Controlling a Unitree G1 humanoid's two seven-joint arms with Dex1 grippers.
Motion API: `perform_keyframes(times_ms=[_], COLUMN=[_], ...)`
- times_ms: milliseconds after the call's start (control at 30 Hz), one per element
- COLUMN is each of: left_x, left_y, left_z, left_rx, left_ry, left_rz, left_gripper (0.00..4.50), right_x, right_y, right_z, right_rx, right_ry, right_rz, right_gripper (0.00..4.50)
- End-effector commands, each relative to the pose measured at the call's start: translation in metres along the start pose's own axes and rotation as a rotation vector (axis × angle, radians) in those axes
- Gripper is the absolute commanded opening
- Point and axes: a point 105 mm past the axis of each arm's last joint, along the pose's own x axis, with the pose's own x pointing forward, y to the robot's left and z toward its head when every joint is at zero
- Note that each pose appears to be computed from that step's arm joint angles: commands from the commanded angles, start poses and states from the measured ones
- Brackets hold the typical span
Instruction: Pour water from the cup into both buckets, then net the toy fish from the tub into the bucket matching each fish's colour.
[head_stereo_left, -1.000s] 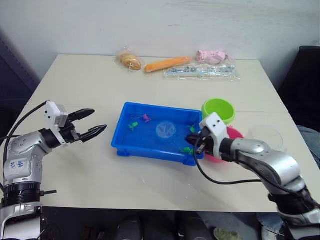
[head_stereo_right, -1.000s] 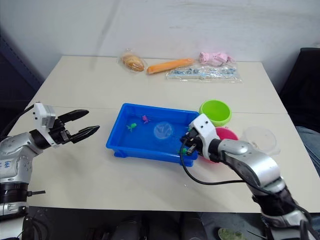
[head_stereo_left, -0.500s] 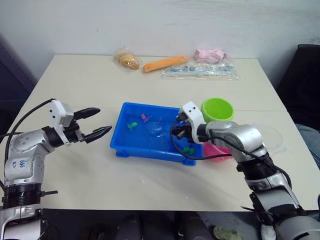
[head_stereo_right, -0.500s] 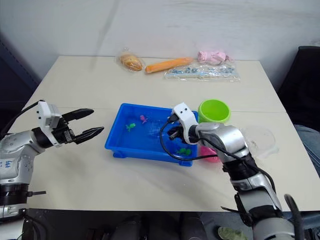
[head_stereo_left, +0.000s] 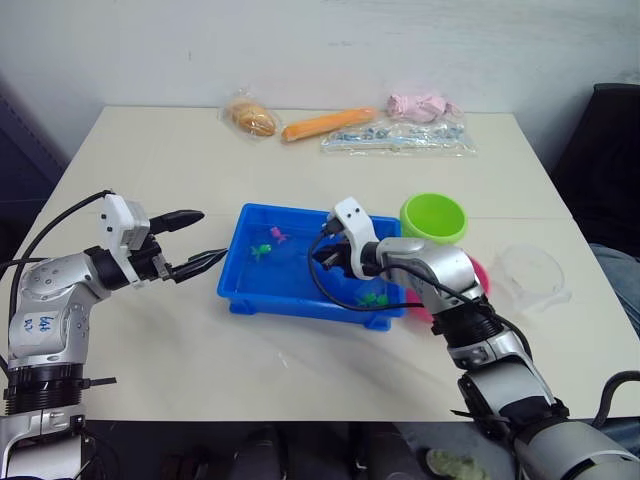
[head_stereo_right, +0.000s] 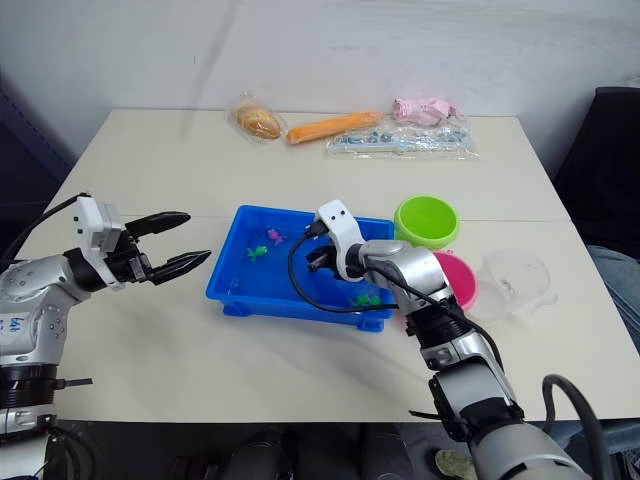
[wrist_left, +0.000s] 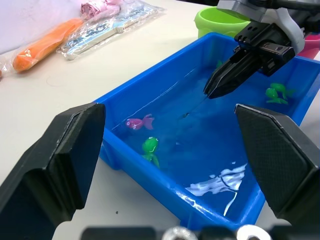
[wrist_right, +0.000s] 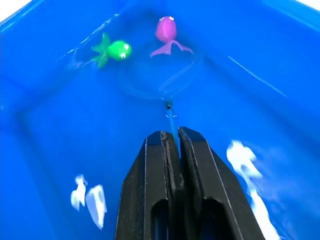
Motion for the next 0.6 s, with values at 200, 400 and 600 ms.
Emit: perform_keyframes(times_ms=[200, 400, 600], left_x=[0.001, 0.001, -0.001], left_y=[-0.001, -0.002, -0.002], left_z=[0.009, 0.009, 0.007], left_rx=[0.027, 0.025, 0.02], left_ry=[-0.019, -0.02, -0.016], left_rz=[-0.005, -0.008, -0.011], left_gripper=[4.45, 4.45, 4.45], right_x=[-0.002, -0.002, -0.001], right_y=[-0.006, -0.014, -0.016], right_z=[0.0, -0.006, 0.005], right_rx=[-0.136, -0.285, -0.452], right_ry=[-0.036, -0.008, -0.039], right_rz=[-0.039, -0.082, -0.102], right_gripper=[0.0, 0.0, 0.0])
